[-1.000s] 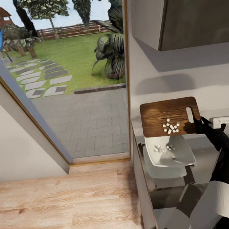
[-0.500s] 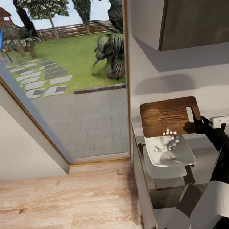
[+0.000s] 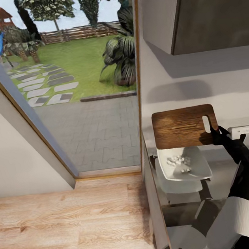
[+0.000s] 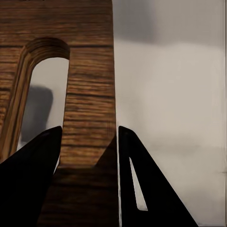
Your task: In the kitchen, take the Vidalia onion out of the sink, dice it on the chopping board with the paring knife, put the diced onion into the bowl on the countertop, then place both the paring knife and the chopping board into the sink.
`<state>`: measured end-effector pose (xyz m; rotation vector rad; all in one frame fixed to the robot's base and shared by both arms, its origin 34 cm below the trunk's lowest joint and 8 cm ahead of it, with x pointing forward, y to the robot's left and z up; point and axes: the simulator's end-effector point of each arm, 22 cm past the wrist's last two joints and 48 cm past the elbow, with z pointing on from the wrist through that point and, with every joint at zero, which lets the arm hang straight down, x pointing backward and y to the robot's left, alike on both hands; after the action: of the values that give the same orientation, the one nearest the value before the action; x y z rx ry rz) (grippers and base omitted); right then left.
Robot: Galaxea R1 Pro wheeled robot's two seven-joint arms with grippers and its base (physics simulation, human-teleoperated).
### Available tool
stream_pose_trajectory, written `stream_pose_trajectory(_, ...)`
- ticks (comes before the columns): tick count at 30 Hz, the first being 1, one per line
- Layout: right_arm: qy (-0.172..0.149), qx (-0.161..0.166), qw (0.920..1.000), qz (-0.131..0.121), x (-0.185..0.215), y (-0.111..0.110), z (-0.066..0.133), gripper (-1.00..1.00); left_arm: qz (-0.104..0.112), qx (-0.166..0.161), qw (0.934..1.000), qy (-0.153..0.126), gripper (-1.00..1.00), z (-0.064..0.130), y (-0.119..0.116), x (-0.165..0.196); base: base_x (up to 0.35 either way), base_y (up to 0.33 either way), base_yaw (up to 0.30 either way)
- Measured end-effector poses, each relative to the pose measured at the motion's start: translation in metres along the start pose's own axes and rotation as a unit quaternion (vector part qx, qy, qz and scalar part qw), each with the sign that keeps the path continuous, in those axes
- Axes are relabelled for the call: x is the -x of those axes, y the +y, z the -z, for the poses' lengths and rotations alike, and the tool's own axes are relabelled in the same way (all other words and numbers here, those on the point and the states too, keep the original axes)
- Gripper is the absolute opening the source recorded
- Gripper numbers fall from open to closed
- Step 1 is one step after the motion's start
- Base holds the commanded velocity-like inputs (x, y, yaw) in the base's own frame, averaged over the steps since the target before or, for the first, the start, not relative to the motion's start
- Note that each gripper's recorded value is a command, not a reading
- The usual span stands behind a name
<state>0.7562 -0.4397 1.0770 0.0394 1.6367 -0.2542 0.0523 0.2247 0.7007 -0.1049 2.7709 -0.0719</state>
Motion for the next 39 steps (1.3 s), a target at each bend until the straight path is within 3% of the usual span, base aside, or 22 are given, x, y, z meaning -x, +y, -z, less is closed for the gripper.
stream_pose_trajectory(6,0.018,-0.005,0.9998,-0.011,-0.005,-0.003,0.001,-1.0,0.0,0.0,1.0,0.0,1.0,0.0,0.0,0.0,-0.257,-0.157,0.0)
stream_pose_trajectory(9,0.061,-0.01,0.9971,-0.043,-0.02,-0.006,0.004,-1.0,0.0,0.0,1.0,0.0,1.0,0.0,0.0,0.0,-0.279,-0.179,0.0)
stream_pose_trajectory(12,0.081,-0.015,0.9947,-0.062,-0.023,-0.01,0.007,-1.0,0.0,0.0,1.0,0.0,1.0,0.0,0.0,0.0,-0.279,-0.193,0.0)
stream_pose_trajectory(27,0.09,-0.01,0.9934,-0.071,-0.016,-0.009,0.009,-1.0,-0.001,0.0,1.0,0.0,1.0,0.0,0.0,0.0,-0.243,-0.226,0.0)
stream_pose_trajectory(39,0.093,-0.003,0.9925,-0.078,-0.014,-0.007,0.011,-1.0,-0.001,-0.001,1.0,-0.005,1.0,-0.001,0.0,0.002,-0.056,-0.246,-0.121)
